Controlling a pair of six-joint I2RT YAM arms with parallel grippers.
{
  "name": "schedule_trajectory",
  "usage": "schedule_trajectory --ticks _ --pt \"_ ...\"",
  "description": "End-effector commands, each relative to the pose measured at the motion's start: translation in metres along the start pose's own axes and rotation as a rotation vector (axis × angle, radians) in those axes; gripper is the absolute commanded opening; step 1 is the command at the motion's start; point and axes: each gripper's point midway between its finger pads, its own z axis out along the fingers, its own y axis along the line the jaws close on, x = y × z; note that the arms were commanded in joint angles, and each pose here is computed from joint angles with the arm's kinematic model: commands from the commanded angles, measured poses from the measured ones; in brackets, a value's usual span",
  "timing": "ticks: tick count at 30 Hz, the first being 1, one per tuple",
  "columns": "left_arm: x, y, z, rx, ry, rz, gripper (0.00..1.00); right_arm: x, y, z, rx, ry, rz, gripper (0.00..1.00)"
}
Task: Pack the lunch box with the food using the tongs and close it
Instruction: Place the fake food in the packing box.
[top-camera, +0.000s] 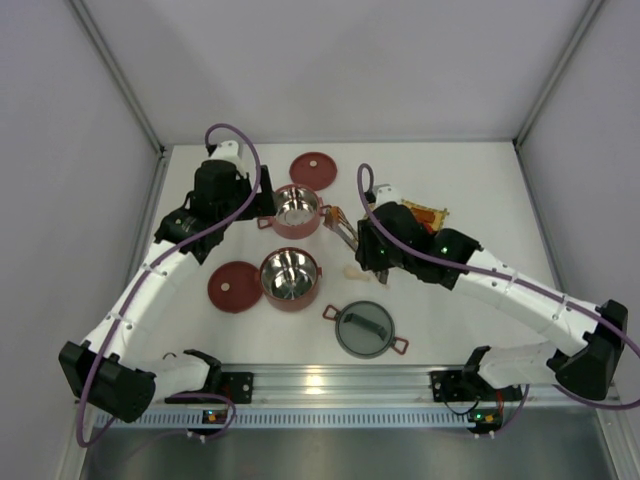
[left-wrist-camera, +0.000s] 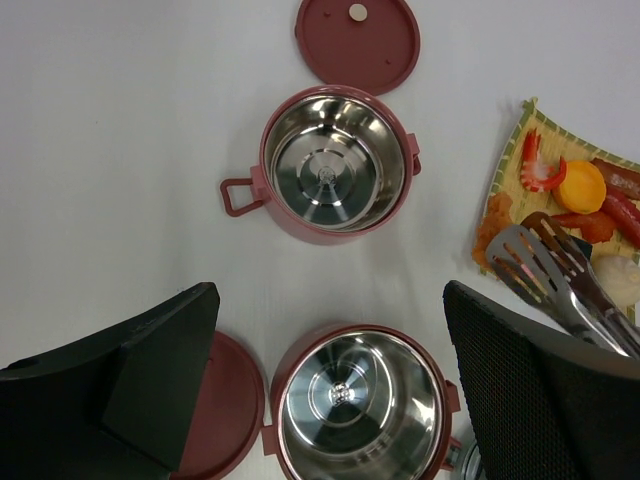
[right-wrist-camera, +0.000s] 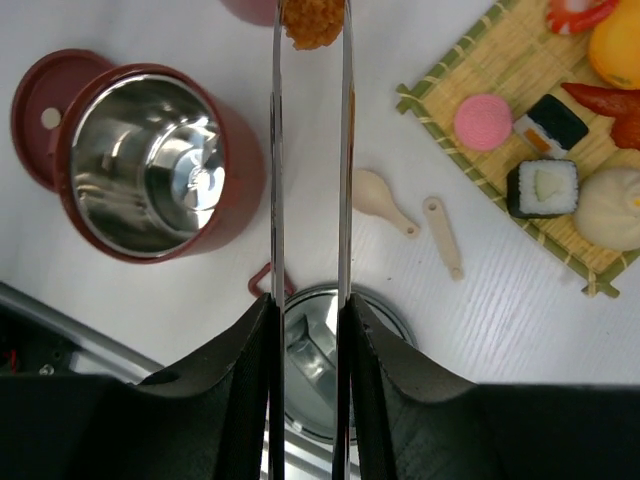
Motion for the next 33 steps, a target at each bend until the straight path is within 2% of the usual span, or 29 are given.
schedule_trajectory --ticks 1,8,14,33 --pt "-0.02 -0.002 -0.011 -0.007 -0.053 -0.015 0.99 -0.019 0.033 -0.037 -0.144 -0.055 -0.048 0.11" --pt "-0.013 0.008 -0.013 -0.047 -0.052 -0.015 0.99 -0.003 0.069 -0.064 -0.314 -0.025 -0.104 0.12" --pt "-0.015 0.011 -0.014 -0.064 -0.061 -0.013 0.99 0.022 0.087 -0.069 -0.383 0.031 -0.145 0.13" --pt "-0.014 0.015 -0.014 -0.084 -0.062 -0.008 0.99 0.044 0.1 -0.061 -0.397 0.094 -0.175 0.35"
